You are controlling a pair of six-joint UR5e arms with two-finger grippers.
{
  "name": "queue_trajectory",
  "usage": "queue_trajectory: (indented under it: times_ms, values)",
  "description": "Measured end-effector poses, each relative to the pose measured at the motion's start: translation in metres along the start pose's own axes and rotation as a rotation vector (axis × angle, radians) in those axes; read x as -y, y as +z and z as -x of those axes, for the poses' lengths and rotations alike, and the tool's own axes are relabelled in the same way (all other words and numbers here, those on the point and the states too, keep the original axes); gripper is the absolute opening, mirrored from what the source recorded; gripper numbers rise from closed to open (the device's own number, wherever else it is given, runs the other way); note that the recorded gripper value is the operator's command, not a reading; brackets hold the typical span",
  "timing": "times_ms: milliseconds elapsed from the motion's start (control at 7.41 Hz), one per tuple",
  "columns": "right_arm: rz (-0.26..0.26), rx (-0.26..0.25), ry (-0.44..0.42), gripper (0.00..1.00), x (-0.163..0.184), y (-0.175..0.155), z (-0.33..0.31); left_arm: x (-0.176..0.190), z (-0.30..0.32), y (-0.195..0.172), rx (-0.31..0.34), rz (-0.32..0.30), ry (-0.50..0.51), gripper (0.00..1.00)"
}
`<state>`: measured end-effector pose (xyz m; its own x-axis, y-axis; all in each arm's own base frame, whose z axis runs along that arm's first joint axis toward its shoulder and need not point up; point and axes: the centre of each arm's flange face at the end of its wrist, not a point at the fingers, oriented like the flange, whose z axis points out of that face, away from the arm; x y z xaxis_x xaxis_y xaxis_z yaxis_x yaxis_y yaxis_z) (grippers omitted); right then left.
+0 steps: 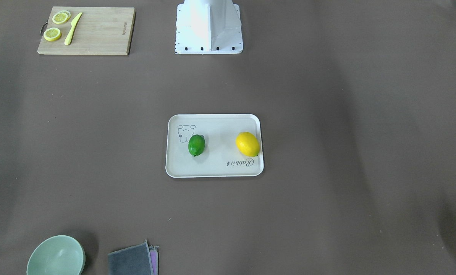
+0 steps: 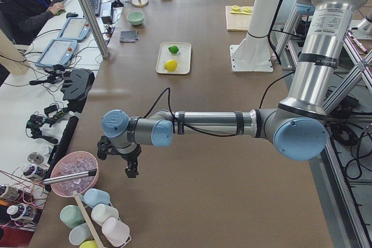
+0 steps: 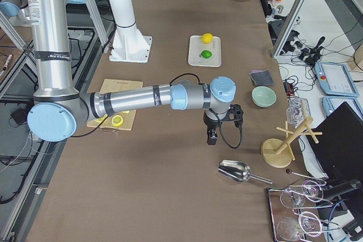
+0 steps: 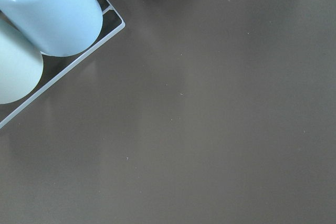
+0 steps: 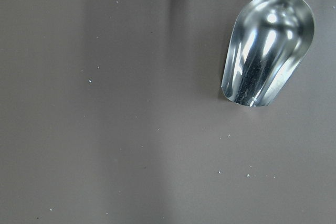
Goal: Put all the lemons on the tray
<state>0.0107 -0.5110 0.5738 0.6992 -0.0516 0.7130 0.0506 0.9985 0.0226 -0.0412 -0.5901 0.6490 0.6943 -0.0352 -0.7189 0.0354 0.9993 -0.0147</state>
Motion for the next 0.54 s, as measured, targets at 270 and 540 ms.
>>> queue_trajectory:
  times_ms: [270, 540]
  values:
    - [-0.001, 0.001, -0.001, 1.00, 0.0004, -0.0006, 0.0008, 0.0019, -0.0078, -0.0073, -0.002, -0.026, 0.033, 0.99]
    - [-0.001, 0.001, -0.001, 1.00, 0.0000, -0.0005, 0.0007, 0.0029, -0.0102, -0.0087, -0.002, -0.039, 0.048, 0.99]
